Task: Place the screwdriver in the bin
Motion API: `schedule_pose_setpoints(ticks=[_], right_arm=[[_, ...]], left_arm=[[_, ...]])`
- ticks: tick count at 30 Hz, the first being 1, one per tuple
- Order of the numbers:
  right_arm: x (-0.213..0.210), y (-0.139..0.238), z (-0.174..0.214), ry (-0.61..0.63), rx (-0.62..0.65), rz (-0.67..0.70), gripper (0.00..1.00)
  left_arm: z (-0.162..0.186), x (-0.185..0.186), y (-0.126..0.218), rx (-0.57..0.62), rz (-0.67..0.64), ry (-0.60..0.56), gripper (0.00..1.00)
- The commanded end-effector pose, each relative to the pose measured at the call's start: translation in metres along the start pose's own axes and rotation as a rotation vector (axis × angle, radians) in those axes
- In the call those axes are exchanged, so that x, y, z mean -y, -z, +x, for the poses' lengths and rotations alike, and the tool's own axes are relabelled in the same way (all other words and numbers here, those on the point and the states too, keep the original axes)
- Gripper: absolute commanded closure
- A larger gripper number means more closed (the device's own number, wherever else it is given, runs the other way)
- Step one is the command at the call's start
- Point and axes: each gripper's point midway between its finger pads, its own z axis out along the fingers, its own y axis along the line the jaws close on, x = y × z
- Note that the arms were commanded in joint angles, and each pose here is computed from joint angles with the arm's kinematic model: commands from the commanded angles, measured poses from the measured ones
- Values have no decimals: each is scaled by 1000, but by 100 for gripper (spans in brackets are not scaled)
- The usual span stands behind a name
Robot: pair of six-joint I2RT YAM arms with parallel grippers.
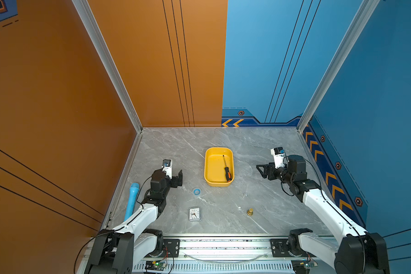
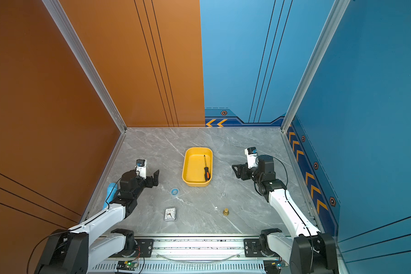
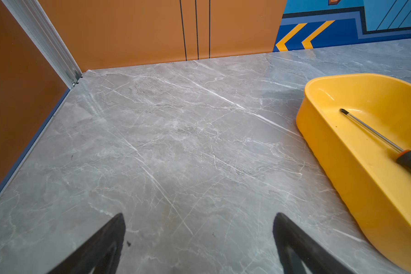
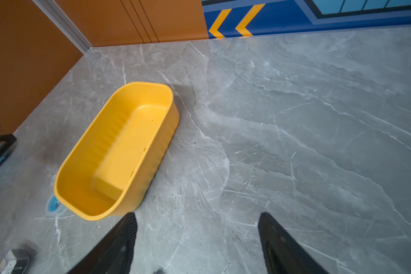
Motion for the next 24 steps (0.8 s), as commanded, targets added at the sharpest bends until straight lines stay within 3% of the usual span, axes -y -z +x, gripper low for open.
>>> schedule_pose_setpoints(ticks=[1, 10, 24], right_arm=[[29, -1, -16, -24, 142, 92, 21], [76, 4, -17, -113, 287, 171, 21], [106, -7, 0, -105, 316, 273, 22]], left_arm=[[-9, -12, -3, 71, -52, -17, 2], [-9, -8, -20, 102, 3, 13, 2], [-9, -22, -16, 129, -31, 26, 2]])
